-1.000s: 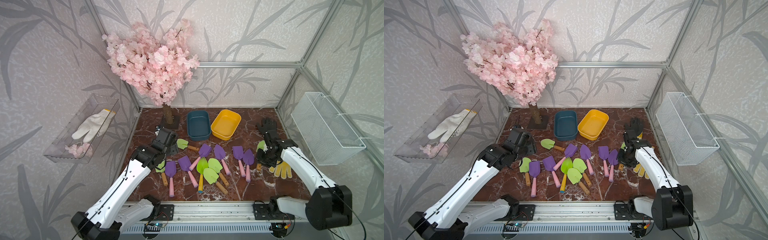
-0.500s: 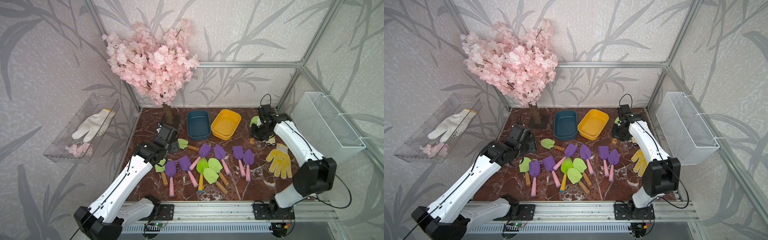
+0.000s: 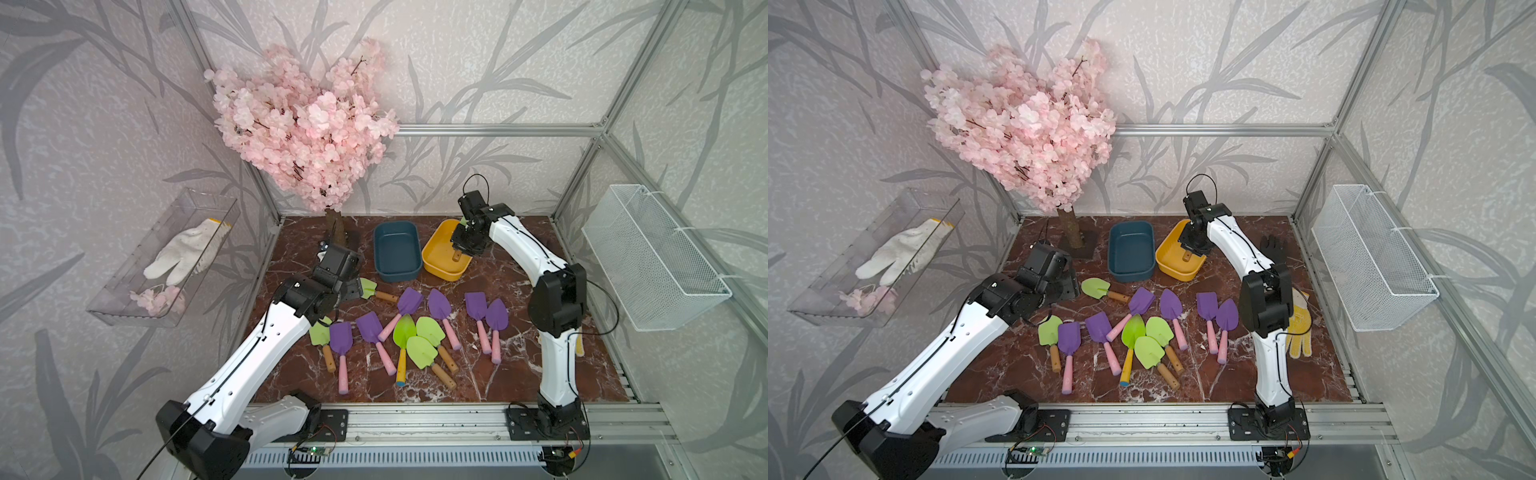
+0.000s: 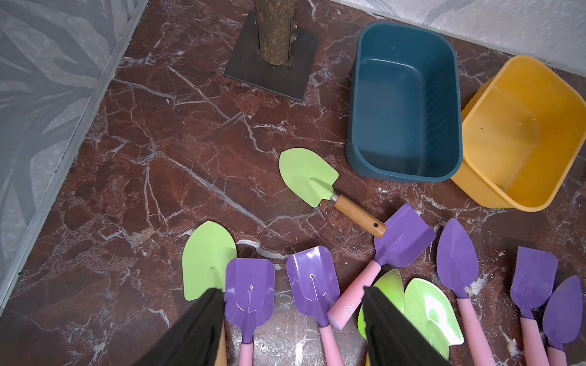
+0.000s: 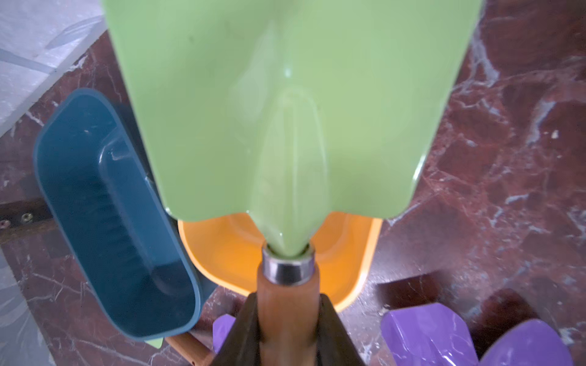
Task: Sort the small shovels by color and place them into the storage box
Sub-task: Place the shovel in the storage box.
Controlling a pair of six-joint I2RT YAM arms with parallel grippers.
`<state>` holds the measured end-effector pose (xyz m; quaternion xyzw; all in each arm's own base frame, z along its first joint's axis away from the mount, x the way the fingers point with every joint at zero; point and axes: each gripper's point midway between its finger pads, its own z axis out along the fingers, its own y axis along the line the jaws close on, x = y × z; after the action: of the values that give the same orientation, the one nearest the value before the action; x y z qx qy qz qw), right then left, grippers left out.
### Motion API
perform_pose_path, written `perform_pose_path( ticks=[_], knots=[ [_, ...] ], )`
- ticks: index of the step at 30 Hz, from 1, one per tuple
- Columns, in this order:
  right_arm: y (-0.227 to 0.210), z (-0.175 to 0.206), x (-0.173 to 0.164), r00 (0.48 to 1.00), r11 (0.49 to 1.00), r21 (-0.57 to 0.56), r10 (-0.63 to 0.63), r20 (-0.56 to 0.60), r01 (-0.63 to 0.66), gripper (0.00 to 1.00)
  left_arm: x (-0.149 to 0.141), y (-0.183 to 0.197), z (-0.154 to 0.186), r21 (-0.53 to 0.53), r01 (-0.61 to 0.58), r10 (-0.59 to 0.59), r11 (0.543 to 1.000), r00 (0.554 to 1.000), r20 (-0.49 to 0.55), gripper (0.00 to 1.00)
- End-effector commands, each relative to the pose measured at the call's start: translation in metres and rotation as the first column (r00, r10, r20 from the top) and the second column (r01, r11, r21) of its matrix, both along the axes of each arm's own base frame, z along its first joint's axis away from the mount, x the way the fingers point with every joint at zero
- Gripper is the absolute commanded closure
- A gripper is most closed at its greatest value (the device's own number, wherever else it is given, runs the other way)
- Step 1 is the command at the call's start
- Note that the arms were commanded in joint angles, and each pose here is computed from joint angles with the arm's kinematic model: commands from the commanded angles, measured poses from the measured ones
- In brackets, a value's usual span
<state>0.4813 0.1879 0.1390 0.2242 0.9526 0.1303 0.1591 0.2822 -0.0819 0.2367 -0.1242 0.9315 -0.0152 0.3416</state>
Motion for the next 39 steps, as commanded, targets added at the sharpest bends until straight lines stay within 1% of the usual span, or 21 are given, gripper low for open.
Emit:
perform_pose_path(
  ticks=[1, 7, 10, 17, 26, 39],
  knots=[
    [0.002, -0.008, 0.022, 0.996, 0.996, -0.017, -0.086, 0.014, 0.086, 0.75, 0.001, 0.000, 0.003, -0.002, -0.002, 0.002, 1.000, 1.000, 0.014, 0.28],
    [0.005, -0.033, 0.046, 0.994, 0.991, -0.073, -0.110, -0.007, 0.109, 0.75, 0.002, -0.001, 0.004, 0.008, 0.010, -0.010, 1.000, 1.000, 0.008, 0.27],
    [0.006, -0.045, 0.051, 0.994, 0.990, -0.091, -0.108, -0.029, 0.104, 0.75, 0.004, -0.001, 0.006, 0.023, 0.017, -0.017, 1.000, 1.000, 0.010, 0.27],
    [0.001, -0.068, 0.045, 0.991, 0.987, -0.146, -0.089, -0.095, 0.074, 0.74, 0.006, -0.003, 0.000, 0.026, 0.024, -0.024, 0.999, 1.000, -0.005, 0.27],
    [-0.019, -0.073, 0.036, 0.992, 0.966, -0.258, -0.021, -0.125, -0.012, 0.74, 0.006, -0.004, -0.003, 0.026, 0.023, -0.023, 0.999, 1.000, -0.012, 0.27],
    [-0.031, -0.084, 0.030, 0.980, 0.940, -0.312, 0.082, -0.184, -0.137, 0.74, 0.010, -0.006, -0.005, 0.033, 0.026, -0.025, 0.999, 0.999, -0.022, 0.27]
  ],
)
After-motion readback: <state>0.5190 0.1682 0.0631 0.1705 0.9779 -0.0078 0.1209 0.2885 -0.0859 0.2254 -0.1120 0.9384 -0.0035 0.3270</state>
